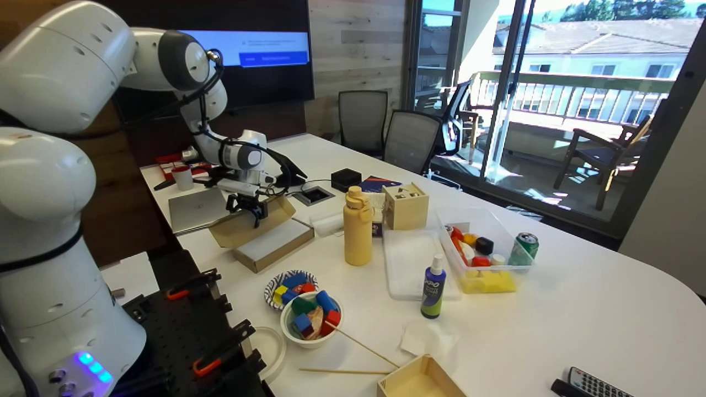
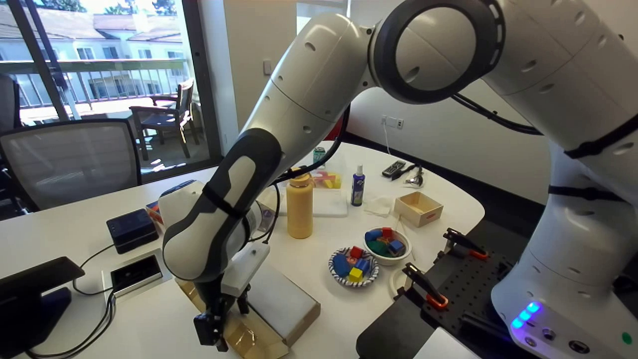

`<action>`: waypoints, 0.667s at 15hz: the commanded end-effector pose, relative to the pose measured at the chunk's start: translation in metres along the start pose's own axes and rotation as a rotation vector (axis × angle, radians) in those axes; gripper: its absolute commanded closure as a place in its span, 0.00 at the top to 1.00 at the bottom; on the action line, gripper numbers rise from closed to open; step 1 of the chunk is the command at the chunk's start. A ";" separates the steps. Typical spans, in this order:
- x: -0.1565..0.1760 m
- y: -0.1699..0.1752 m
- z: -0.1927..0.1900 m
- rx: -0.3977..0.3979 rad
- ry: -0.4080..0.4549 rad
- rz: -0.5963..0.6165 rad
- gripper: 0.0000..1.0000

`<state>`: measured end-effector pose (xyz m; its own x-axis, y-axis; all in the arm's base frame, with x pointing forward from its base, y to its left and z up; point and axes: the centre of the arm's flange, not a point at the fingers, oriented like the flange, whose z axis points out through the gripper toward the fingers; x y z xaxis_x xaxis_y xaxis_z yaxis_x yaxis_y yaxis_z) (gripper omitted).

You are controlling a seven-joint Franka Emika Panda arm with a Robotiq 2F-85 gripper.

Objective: Open the box on the table then remove the contents inside it

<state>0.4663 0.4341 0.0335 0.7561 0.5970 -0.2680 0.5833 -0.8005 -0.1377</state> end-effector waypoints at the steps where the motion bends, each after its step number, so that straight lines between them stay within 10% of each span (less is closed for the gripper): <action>1: -0.006 0.007 0.029 0.034 -0.163 0.013 1.00; 10: -0.038 0.025 0.078 0.082 -0.212 0.004 1.00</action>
<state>0.4445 0.4096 0.0000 0.6692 0.5953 -0.4447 0.5767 -0.7935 -0.1944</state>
